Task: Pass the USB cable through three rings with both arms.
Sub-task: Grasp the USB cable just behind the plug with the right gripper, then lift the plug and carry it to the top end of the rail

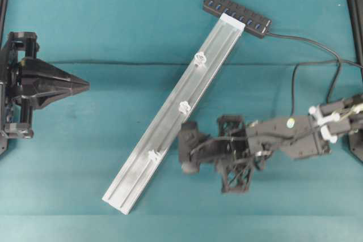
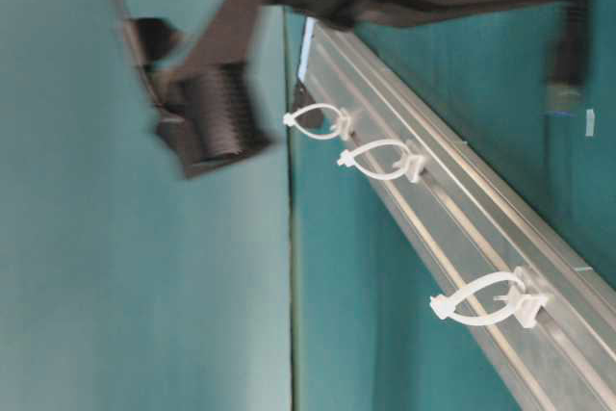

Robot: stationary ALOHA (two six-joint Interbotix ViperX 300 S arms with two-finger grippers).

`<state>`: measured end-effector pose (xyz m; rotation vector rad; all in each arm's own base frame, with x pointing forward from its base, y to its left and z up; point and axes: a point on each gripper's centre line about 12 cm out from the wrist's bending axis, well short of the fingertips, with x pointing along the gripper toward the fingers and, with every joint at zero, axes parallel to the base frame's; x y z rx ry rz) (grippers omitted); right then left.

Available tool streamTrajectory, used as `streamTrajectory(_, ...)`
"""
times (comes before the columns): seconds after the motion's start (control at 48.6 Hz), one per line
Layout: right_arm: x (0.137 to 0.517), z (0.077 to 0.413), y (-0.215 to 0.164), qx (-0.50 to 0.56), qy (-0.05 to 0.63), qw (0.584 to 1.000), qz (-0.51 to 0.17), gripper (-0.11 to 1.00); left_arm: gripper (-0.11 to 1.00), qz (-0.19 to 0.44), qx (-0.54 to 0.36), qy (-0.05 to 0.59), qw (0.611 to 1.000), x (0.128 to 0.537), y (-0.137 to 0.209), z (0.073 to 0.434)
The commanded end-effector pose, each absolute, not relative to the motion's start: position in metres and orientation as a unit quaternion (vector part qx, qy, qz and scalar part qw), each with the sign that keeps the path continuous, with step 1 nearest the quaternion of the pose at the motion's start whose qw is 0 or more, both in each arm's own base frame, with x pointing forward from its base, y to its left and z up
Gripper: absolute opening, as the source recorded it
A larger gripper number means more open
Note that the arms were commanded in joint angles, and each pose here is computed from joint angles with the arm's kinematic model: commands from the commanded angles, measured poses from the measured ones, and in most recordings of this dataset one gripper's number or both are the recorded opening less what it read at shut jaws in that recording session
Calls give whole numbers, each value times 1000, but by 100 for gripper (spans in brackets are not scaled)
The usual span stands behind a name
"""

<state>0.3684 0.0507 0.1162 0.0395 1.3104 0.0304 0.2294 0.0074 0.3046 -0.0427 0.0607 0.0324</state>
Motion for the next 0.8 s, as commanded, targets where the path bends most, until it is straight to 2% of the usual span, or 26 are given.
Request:
streamTrajectory(0.0, 372, 146, 46, 18, 594, 804, 14, 7, 0, 17, -20, 17, 1000, 230, 8, 312)
streamTrajectory(0.206, 367, 198, 28, 9, 607, 794, 13, 7, 1, 18, -15, 8, 1000, 226, 8, 316)
streamTrajectory(0.432, 362, 248, 11, -17, 597, 802, 27, 7, 3, 21, -20, -2, 1000, 222, 10, 320)
streamTrajectory(0.596, 356, 271, -12, -38, 598, 800, 32, 7, 4, 20, -23, -13, 999, 219, 9, 325)
streamTrajectory(0.781, 348, 282, -37, -64, 606, 791, 41, 7, 7, 17, -46, -23, 999, 217, 8, 332)
